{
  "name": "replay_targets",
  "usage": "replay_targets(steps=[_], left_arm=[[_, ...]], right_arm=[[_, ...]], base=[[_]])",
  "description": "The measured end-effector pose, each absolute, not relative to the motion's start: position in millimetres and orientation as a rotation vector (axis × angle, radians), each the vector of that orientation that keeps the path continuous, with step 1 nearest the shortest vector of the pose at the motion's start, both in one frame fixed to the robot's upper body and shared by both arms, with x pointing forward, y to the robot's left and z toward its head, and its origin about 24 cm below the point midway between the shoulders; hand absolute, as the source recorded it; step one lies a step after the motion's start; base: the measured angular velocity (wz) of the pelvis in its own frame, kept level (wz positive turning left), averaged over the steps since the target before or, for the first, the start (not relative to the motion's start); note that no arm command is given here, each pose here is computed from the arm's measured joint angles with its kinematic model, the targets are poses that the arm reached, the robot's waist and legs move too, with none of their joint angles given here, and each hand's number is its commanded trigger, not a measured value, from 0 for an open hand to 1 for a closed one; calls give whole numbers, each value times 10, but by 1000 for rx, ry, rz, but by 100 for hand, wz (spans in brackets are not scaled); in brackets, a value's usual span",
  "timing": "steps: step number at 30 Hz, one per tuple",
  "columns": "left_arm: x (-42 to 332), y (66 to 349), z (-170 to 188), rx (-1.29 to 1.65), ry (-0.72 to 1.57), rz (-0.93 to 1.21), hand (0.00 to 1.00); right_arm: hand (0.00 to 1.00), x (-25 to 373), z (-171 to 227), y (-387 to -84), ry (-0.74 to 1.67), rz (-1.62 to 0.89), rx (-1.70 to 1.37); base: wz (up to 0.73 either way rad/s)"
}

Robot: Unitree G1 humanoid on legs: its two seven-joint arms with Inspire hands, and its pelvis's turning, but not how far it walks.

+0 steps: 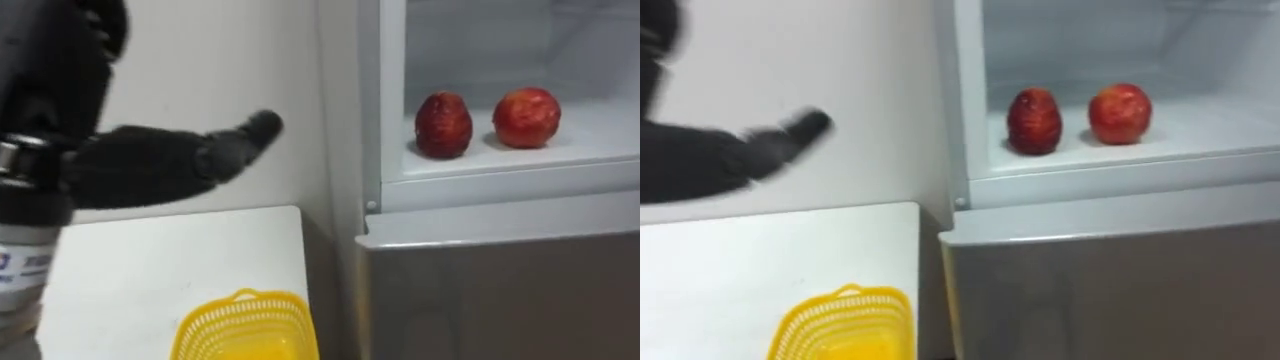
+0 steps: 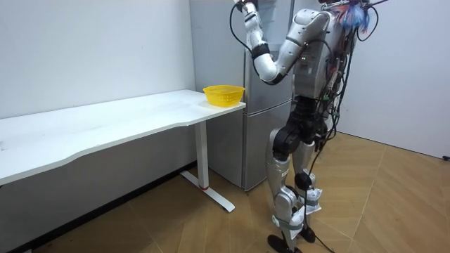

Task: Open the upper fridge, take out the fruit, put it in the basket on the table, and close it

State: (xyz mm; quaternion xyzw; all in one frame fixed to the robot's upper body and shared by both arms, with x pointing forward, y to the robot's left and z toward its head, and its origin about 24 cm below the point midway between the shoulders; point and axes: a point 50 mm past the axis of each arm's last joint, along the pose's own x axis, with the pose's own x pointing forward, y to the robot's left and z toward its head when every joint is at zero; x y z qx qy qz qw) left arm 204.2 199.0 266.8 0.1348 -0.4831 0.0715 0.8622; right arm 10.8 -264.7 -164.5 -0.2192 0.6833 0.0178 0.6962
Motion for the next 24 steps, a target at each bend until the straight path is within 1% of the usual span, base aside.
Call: replay_targets(steps=[4, 5, 7, 8, 10, 11, 13, 14, 16, 17, 20, 22, 23, 24], left_arm=[[1858, 2346, 2584, 302, -1017, 421, 0], [1831, 2390, 2565, 304, -1013, 455, 0], [1722, 2569, 2441, 330, -961, 596, 0], [1699, 2613, 2405, 345, -942, 635, 0], [1572, 2797, 2261, 383, -866, 782, 0], [1555, 2841, 2217, 388, -845, 813, 0], [1486, 3059, 1991, 429, -722, 950, 0], [1459, 3123, 1931, 433, -689, 988, 0], [1326, 3353, 1698, 444, -561, 1131, 0], [1284, 3396, 1644, 439, -533, 1161, 0], [1121, 3617, 1307, 290, -380, 1277, 0], [917, 3787, 815, 81, -158, 1375, 0], [845, 3815, 666, 37, -92, 1408, 0], [689, 3836, 345, -54, 48, 1474, 0]], right_arm=[[0, -46, -1656, -2606, 1548, 54, -504], [0, -61, -1656, -2605, 1550, 54, -503], [0, -81, -1650, -2613, 1543, 46, -505], [0, -84, -1648, -2614, 1539, 46, -508], [0, -93, -1646, -2607, 1530, 48, -509], [0, -101, -1644, -2606, 1529, 49, -509], [0, -131, -1641, -2606, 1531, 50, -509], [0, -126, -1641, -2606, 1529, 50, -509], [0, -69, -1632, -2620, 1502, 42, -516], [0, -55, -1630, -2623, 1496, 41, -518], [0, -58, -1620, -2647, 1501, 32, -524], [0, -54, -1615, -2670, 1520, 27, -532], [0, -43, -1616, -2668, 1520, 28, -530], [0, -41, -1623, -2648, 1522, 33, -524]], base=[[15], [7], [2], [6], [16], [17], [14], [12], [10], [14], [16], [5], [-6], [-7]])
